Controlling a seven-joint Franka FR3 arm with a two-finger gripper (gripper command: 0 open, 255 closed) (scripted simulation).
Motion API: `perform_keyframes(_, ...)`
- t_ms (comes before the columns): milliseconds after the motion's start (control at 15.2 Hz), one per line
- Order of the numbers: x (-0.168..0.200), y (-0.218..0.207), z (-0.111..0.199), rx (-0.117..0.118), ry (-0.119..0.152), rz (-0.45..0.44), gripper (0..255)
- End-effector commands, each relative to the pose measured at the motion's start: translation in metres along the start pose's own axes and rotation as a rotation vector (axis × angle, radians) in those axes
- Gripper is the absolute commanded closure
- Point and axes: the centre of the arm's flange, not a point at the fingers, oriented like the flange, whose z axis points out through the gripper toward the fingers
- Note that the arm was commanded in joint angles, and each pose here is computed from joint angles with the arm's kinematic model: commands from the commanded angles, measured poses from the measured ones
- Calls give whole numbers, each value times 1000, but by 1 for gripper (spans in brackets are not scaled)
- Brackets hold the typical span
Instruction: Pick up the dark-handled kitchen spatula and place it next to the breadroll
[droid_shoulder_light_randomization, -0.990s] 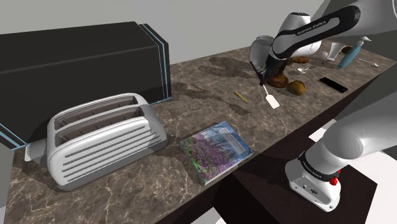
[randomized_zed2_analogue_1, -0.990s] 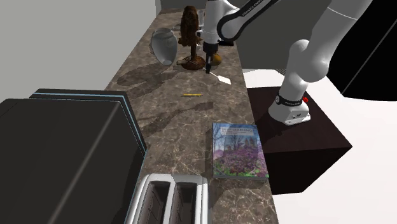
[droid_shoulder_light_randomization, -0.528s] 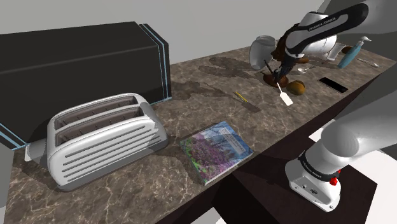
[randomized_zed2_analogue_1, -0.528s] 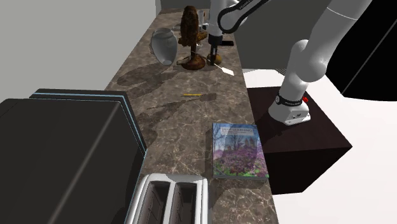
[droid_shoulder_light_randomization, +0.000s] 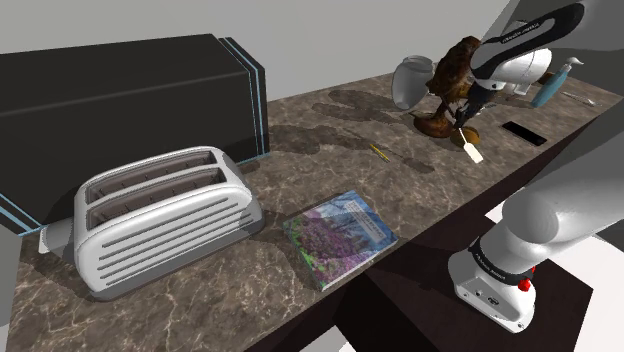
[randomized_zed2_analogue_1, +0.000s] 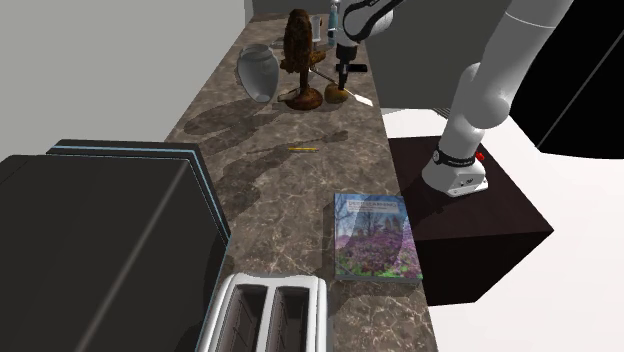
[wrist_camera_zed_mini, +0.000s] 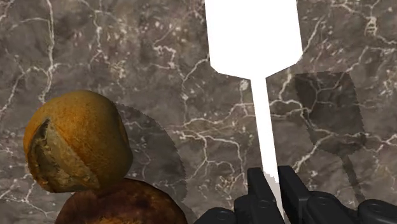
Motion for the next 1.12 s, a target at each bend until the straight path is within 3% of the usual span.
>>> perform_keyframes(0, -13, 30, -1, 0, 0, -2, 255)
perform_keyframes(1056, -18, 30, 83, 0, 0, -2, 255)
